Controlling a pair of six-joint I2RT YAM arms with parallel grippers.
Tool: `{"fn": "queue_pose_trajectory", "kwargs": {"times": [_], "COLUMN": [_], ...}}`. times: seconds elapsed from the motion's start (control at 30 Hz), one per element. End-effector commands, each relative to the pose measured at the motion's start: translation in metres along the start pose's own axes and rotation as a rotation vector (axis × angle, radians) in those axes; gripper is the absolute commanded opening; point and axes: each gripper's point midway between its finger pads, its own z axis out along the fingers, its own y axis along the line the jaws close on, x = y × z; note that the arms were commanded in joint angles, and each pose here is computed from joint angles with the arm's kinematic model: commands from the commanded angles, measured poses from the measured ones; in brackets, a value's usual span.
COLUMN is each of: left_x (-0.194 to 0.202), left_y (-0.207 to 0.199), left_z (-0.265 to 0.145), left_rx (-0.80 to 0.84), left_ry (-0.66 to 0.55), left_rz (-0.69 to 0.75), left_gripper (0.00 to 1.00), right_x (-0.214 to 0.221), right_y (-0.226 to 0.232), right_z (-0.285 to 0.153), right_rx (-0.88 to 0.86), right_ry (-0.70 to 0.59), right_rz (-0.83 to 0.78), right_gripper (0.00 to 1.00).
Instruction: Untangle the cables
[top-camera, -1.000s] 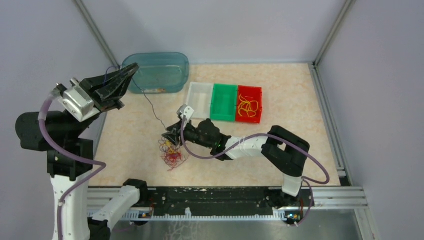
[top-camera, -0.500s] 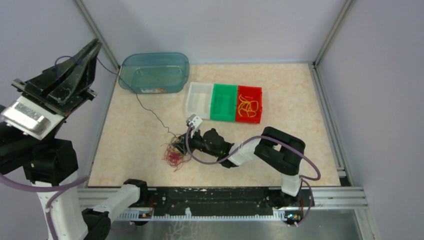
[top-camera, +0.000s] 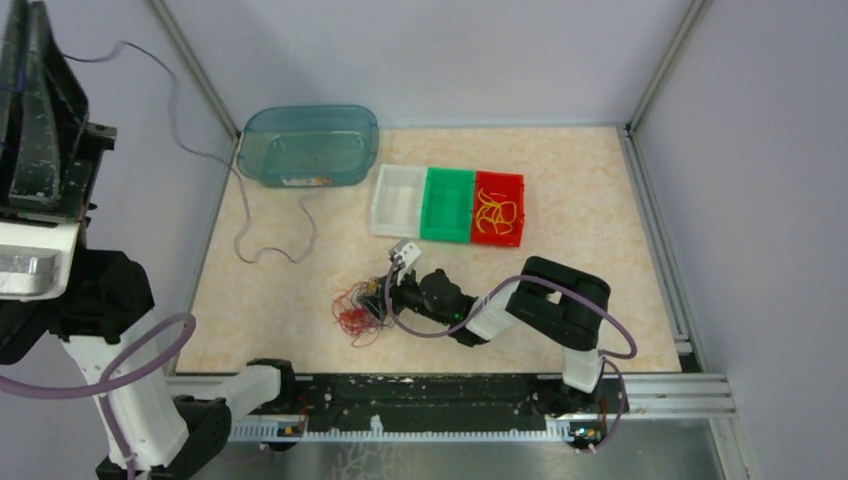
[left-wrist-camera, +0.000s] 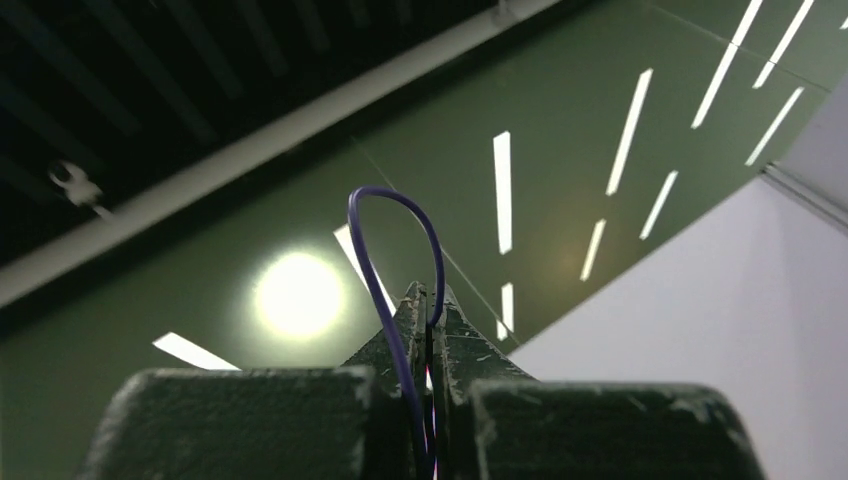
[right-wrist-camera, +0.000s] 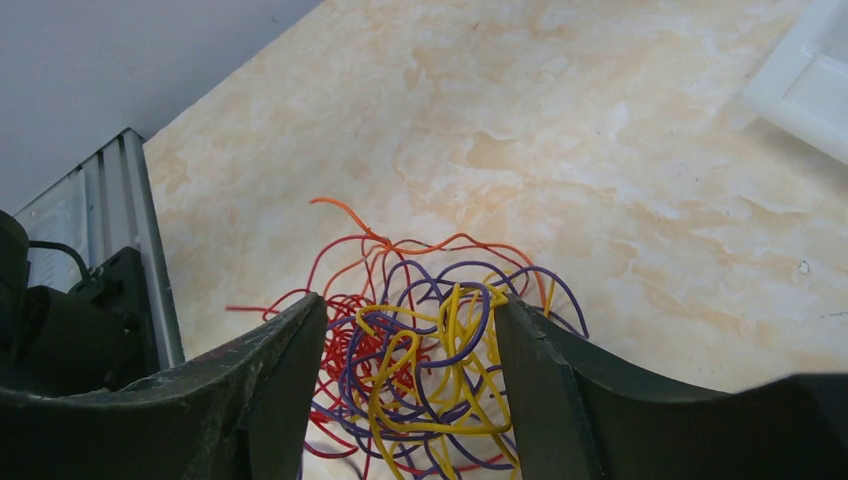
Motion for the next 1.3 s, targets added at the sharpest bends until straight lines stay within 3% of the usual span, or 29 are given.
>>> {"fn": "queue_pose_trajectory", "kwargs": {"times": [0.0, 0.2, 0.37, 0.5, 0.57, 0.87, 1.07, 1.27], "left_x": [-0.052, -0.056, -0.036, -0.015, -0.005, 0.013, 0.018, 0.016], "left_y": [0.031, 0.026, -0.008, -0.039, -0.054, -0.085, -0.096, -0.1], "left_z": [0.011, 0.015, 0.004, -0.012, -0.021, -0.043, -0.052, -0.055], "left_rx": [-0.087, -0.048, 0.096, 0.204, 0.251, 0.305, 0.321, 0.327], "left_ry": [-0.162, -0.159, -0.078, 0.002, 0.038, 0.157, 0.203, 0.208], "left_rz": [0.181, 0.167, 0.063, -0.06, -0.123, -0.417, -0.528, -0.561], "left_gripper": [0.0, 0.0, 0.0, 0.0, 0.0, 0.0, 0.0, 0.0], "right_x": [-0.031, -0.035, -0.105, -0.173, -0.194, -0.273, -0.285, -0.289], "right_y": [0.014, 0.014, 0.034, 0.067, 0.084, 0.159, 0.19, 0.194], "right_z": [-0.003, -0.007, -0.021, -0.038, -0.048, -0.085, -0.082, -0.06], "right_rx": [-0.03, -0.029, -0.053, -0.136, -0.195, -0.483, -0.632, -0.621], "right_ry": [-0.106, -0.121, -0.261, -0.369, -0.396, -0.497, -0.471, -0.437], "right_rz": [0.024, 0.019, -0.04, -0.098, -0.121, -0.197, -0.191, -0.227], "right_gripper": [0.64, 0.65, 0.73, 0.91, 0.93, 0.93, 0.89, 0.86]}}
